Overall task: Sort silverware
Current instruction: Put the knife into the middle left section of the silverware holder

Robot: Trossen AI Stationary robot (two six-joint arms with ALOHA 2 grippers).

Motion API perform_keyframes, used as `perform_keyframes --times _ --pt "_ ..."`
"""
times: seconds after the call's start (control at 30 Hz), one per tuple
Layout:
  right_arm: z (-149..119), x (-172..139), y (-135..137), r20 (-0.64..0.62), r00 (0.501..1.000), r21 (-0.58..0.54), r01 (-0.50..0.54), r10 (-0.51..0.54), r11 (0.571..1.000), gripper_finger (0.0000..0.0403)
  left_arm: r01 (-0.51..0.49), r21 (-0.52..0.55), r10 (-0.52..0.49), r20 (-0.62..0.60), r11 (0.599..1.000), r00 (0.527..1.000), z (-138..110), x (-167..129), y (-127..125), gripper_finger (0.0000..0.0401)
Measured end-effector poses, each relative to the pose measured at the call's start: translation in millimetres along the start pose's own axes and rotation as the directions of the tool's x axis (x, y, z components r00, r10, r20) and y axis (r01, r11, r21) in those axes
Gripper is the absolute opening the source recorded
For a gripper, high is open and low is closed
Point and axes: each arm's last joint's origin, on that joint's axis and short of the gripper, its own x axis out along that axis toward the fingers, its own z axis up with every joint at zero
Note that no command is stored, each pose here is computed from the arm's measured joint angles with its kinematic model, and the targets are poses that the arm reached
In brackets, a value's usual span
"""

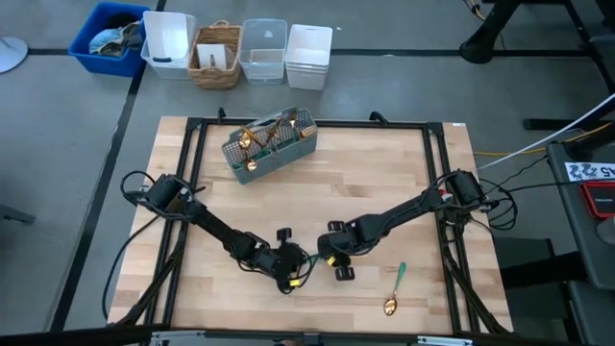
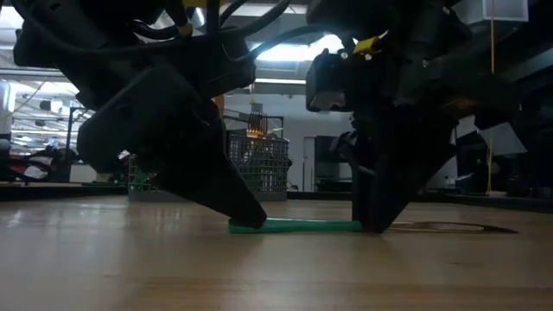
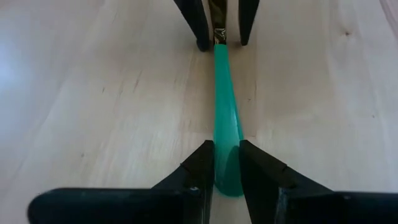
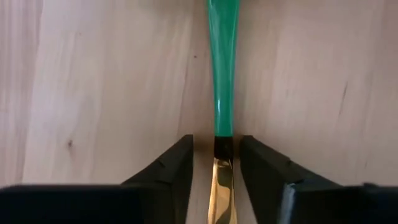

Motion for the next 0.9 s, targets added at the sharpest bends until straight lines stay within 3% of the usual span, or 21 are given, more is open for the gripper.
perform_keyframes --times 0.4,0.67,0.9 --pt "-0.6 1.2 -0.5 -0.004 1.000 0.028 0.001 -0.001 1.000 0.0037 -0.026 0.016 0.026 0.012 1.000 1.000 0.2 0.3 0.8 0.0062" --pt "-1.0 1.6 -0.5 -0.005 1.000 0.040 0.006 -0.006 0.999 0.0034 -0.007 -0.015 0.008 0.068 1.000 0.998 4.9 0.7 -1.3 0.0069" --pt "-0.6 1.8 -0.3 0.003 1.000 0.047 0.013 -0.013 0.999 0.0032 0.010 -0.026 -0.008 0.073 1.000 0.997 6.6 2.3 -0.1 0.0110"
